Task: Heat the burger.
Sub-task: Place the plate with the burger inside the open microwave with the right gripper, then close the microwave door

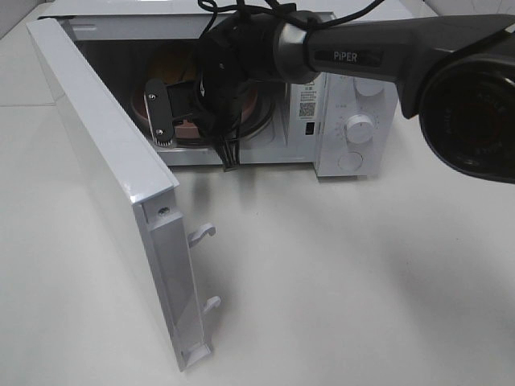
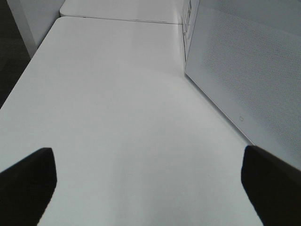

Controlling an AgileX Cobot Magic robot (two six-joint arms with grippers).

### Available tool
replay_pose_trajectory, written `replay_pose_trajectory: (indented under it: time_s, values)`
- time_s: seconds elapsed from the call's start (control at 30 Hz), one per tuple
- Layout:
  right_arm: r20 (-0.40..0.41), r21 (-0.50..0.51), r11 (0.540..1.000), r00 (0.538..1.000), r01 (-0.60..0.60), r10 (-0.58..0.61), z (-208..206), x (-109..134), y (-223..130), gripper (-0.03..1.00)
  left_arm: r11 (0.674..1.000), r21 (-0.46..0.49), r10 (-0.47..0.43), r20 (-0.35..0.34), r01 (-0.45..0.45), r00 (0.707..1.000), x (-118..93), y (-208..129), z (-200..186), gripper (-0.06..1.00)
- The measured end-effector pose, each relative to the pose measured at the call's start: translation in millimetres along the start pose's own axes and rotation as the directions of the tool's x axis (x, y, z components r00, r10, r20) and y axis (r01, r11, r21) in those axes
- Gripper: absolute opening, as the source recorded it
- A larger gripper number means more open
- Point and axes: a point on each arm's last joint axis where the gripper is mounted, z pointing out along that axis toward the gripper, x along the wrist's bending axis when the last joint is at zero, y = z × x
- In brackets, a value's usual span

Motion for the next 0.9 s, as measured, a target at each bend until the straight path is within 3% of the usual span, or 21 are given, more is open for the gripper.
replay_pose_trajectory:
  time_s: [0.13,0.17,0.57,0.9]
  values:
    - [0.007,-0.004,1.0,1.0,-0.014,0.014,0.0,-0.6,0.4,0.21,1.0,0.0,0.0,0.0,0.0,1.0,0.0,0.0,0.0,0.99]
    - [0.011,-0.006,1.0,1.0,-0.024,0.024,-0.9,-2.0,0.6,0.28,1.0,0.0,0.0,0.0,0.0,1.0,0.0,0.0,0.0,0.99]
    - [-0.009,0.01,0.997,0.997,-0.075,0.075,-3.2,-1.4,-0.8,0.65,1.0,0.0,0.0,0.0,0.0,1.0,0.0,0.0,0.0,0.99]
    - [-0.022,0.02,0.995,0.995,-0.095,0.095,-18.3,-6.7,-3.1,0.72,1.0,0.0,0.0,0.0,0.0,1.0,0.0,0.0,0.0,0.99]
